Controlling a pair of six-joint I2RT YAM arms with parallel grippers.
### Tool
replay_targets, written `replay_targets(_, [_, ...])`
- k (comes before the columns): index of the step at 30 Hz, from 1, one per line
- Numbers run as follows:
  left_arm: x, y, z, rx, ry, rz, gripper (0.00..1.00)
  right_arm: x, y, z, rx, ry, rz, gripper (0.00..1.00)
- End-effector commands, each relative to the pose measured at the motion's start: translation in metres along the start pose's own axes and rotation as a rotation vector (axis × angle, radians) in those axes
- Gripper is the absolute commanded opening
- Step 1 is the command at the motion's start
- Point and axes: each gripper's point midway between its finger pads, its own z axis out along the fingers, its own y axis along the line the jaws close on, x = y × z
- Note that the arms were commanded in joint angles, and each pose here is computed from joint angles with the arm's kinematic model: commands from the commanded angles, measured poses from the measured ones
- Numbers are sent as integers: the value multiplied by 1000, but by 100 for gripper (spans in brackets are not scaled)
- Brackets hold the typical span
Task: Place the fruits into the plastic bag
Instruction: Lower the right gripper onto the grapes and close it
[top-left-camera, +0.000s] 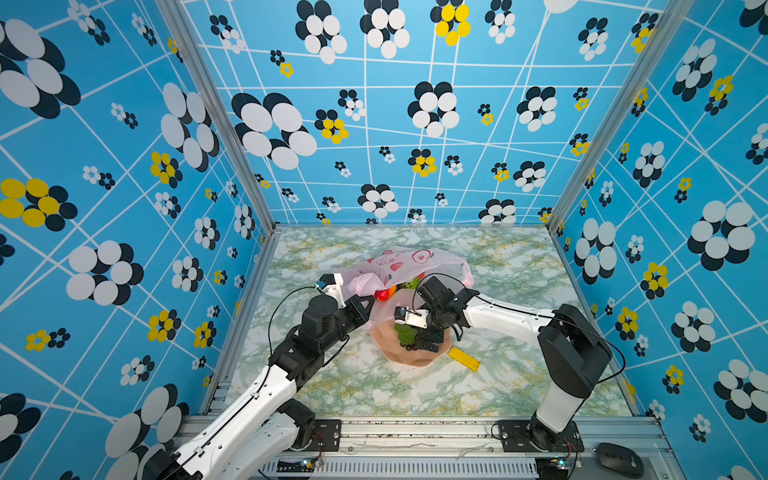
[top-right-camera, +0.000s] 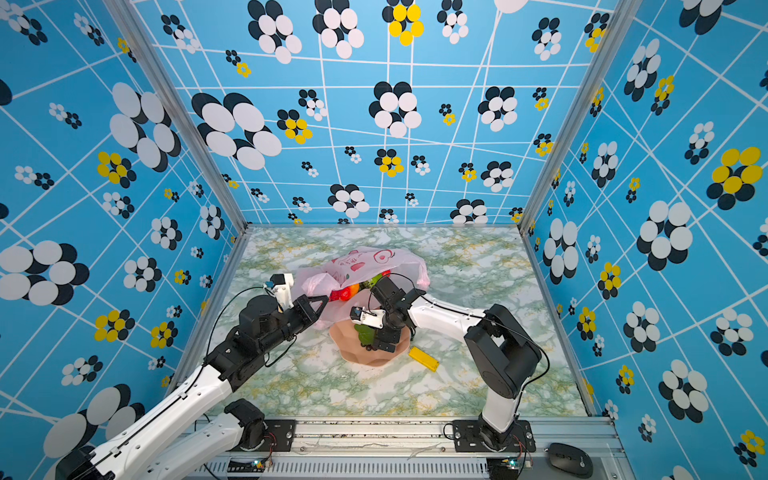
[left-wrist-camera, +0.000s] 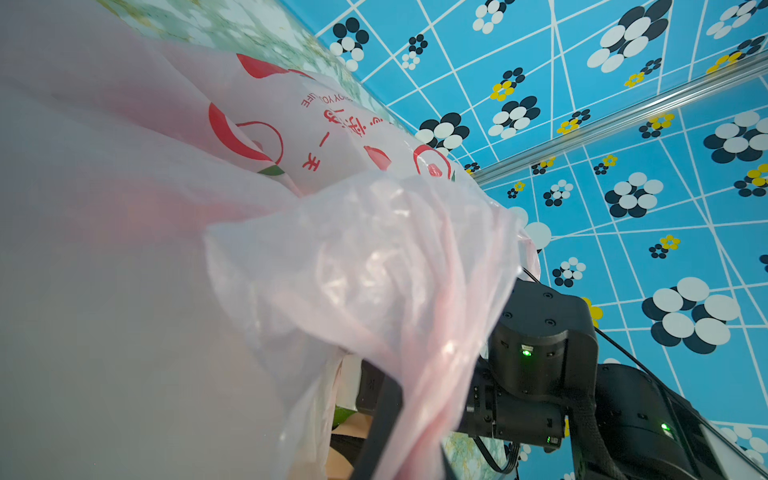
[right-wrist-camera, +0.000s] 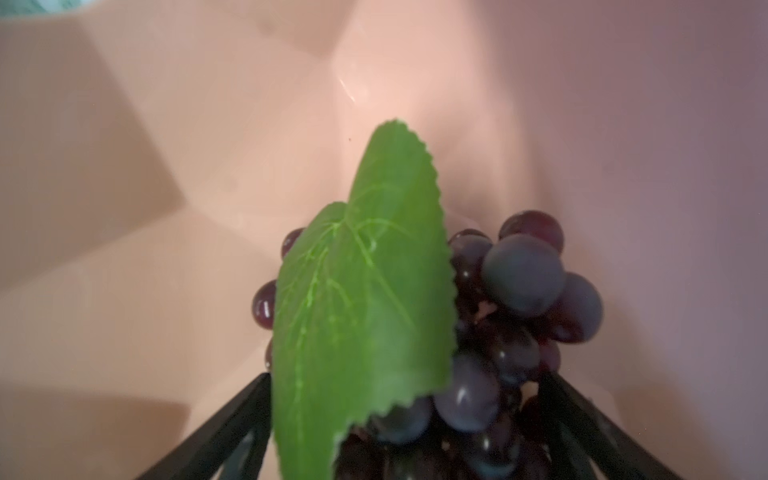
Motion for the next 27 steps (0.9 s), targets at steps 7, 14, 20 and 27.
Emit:
replay_targets(7, [-5,-4,7,12,-9,11,0,9,-12,13,47,99,24,99])
replay_targets(14, [-4,-2,8,6,-6,7,0,14,-21,23,69,154,67,99])
replay_targets(20, [-4,-1,8,1,-5,7,0,14,-24,27,75,158,94,99])
replay_targets(27, [-4,-2,7,6,-4,4,0,12,-23,29,42,119,170,95])
